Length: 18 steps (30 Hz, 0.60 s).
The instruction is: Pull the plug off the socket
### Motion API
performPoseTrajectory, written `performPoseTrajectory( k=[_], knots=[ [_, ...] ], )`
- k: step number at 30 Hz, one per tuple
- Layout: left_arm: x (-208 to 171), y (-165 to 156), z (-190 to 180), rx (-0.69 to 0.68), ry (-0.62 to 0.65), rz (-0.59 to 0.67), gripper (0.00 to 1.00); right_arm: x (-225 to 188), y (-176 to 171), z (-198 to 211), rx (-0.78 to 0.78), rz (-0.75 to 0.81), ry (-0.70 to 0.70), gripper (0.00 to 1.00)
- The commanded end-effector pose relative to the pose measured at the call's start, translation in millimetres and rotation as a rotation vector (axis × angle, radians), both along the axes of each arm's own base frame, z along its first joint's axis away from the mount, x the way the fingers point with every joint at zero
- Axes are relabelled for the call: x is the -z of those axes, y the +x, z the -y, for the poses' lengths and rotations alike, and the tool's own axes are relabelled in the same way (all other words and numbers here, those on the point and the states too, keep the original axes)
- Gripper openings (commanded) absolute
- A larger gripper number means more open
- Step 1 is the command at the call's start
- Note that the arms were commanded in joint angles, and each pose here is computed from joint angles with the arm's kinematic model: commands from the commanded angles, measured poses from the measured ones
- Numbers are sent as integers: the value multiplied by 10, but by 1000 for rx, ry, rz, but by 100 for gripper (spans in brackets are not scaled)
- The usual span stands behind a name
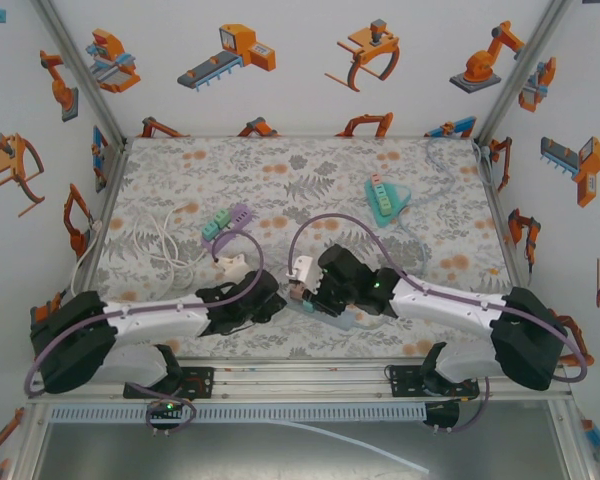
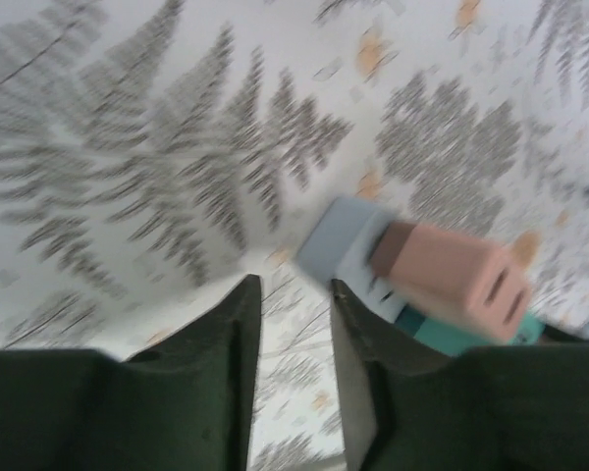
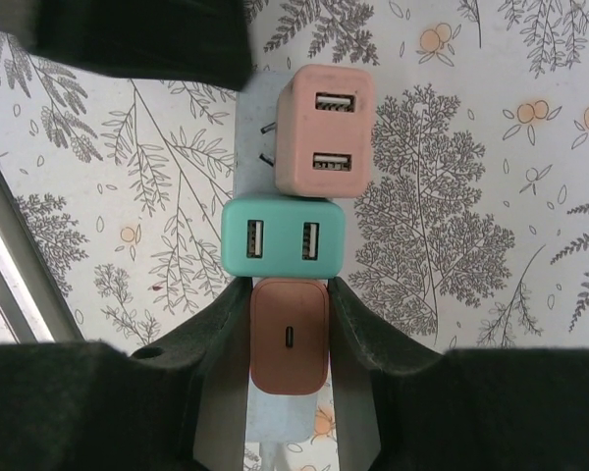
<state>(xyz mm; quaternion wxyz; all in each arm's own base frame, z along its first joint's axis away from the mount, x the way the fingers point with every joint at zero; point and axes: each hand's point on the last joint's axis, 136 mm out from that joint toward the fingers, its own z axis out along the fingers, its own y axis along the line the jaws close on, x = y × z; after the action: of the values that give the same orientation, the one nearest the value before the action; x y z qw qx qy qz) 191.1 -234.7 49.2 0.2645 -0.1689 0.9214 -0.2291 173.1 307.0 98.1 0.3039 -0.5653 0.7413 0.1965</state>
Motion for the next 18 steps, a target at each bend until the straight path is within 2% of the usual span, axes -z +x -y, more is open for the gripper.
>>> performPoseTrajectory(
  k=[1, 3, 7, 9, 13, 18],
  knots=[
    [412, -482, -877, 90, 383, -153, 44, -226, -97, -483, -151, 1, 199, 0],
    [245, -440, -870, 86, 324, -93, 47, -173, -47, -504, -149, 14, 177, 0],
    [-28, -369, -613, 154, 92, 51, 59, -172, -14, -597, -167, 13, 177, 0],
    [-148, -328, -537, 170, 27, 110, 60, -184, -23, -638, -178, 6, 194, 0],
    [-375, -168, -563, 129, 31, 207, 64, -171, -22, -678, -168, -12, 213, 0],
    [-404, -3, -507, 79, 53, 196, 65, -174, -14, -699, -153, -25, 230, 0]
  ],
)
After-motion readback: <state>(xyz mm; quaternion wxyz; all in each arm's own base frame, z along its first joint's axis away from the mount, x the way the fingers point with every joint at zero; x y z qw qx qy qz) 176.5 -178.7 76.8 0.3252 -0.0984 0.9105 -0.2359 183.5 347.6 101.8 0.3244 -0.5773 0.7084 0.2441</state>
